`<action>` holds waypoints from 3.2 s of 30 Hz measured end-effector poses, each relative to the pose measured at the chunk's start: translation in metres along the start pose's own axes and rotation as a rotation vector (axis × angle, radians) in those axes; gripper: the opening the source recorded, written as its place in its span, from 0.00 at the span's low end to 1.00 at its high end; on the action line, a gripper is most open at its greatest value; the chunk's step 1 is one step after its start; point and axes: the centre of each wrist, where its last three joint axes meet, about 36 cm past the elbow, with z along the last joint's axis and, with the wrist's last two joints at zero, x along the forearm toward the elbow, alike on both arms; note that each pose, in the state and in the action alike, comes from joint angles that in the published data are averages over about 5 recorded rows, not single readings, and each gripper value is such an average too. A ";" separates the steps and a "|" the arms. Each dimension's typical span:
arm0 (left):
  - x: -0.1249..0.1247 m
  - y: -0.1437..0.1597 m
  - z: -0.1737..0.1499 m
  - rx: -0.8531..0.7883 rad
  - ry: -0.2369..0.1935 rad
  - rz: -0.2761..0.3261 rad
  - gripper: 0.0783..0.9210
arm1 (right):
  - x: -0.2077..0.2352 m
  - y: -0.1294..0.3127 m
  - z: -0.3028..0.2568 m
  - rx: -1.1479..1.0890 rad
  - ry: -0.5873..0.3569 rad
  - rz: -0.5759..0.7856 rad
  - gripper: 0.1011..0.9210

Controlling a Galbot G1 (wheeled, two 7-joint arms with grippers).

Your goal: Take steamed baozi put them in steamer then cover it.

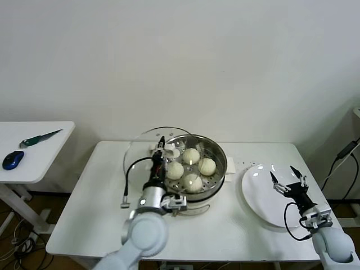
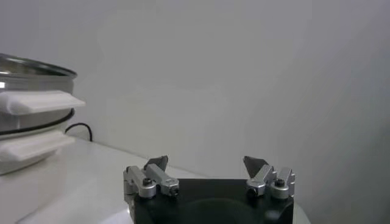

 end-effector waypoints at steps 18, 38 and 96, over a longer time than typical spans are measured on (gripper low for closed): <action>-0.032 -0.025 -0.085 0.022 -0.022 0.070 0.09 | 0.012 -0.015 0.007 0.006 0.012 0.032 0.88; -0.056 -0.056 -0.096 -0.030 0.015 0.108 0.09 | 0.014 -0.017 0.011 0.003 0.011 0.036 0.88; 0.004 -0.029 -0.053 0.029 -0.008 0.118 0.88 | 0.008 -0.018 -0.001 0.046 0.071 0.038 0.88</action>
